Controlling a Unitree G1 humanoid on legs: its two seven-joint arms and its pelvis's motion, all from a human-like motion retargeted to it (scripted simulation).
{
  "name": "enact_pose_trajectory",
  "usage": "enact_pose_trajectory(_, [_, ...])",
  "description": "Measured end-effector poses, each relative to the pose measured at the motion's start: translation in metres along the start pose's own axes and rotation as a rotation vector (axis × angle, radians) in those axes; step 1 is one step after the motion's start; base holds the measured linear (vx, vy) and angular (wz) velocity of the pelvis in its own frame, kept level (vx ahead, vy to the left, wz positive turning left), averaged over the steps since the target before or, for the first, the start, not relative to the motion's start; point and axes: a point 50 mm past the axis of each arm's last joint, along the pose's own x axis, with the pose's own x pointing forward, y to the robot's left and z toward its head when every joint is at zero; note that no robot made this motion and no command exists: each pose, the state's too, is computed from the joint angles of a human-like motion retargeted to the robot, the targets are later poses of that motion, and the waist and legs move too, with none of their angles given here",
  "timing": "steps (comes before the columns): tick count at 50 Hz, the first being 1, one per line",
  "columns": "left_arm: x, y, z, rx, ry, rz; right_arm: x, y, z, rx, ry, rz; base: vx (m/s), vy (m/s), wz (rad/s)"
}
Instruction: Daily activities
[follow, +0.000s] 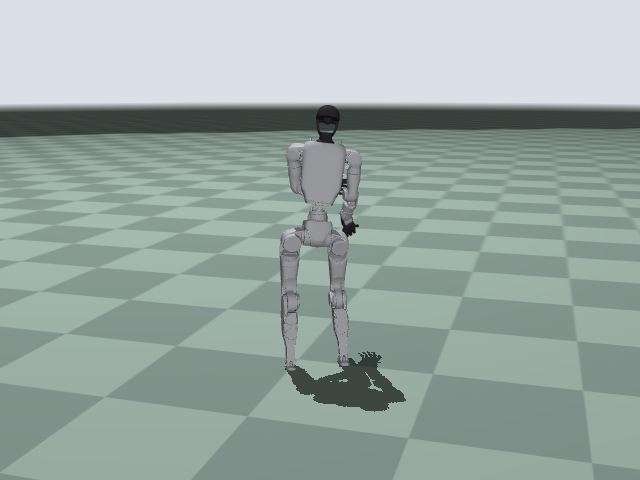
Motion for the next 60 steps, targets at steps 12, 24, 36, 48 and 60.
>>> enact_pose_trajectory(12, [0.008, -0.006, -0.001, 0.036, 0.011, 0.020, 0.006, 0.015, 0.006, 0.009, -0.025, 0.001, 0.00, 0.00, 0.00])
enact_pose_trajectory(24, [0.011, -0.005, 0.000, 0.037, 0.016, 0.035, 0.007, 0.020, 0.009, 0.010, -0.039, 0.000, 0.00, 0.00, 0.00])
enact_pose_trajectory(36, [0.010, -0.009, -0.002, 0.021, 0.041, 0.002, 0.008, 0.015, 0.010, 0.010, -0.032, -0.021, 0.00, 0.00, 0.00])
enact_pose_trajectory(48, [0.005, -0.016, -0.005, 0.012, 0.060, -0.073, 0.008, 0.003, 0.010, -0.010, -0.020, -0.051, 0.00, 0.00, 0.00])
enact_pose_trajectory(60, [-0.001, -0.023, -0.007, 0.010, 0.061, -0.144, 0.005, -0.012, 0.012, -0.055, -0.026, -0.079, 0.00, 0.00, 0.00])
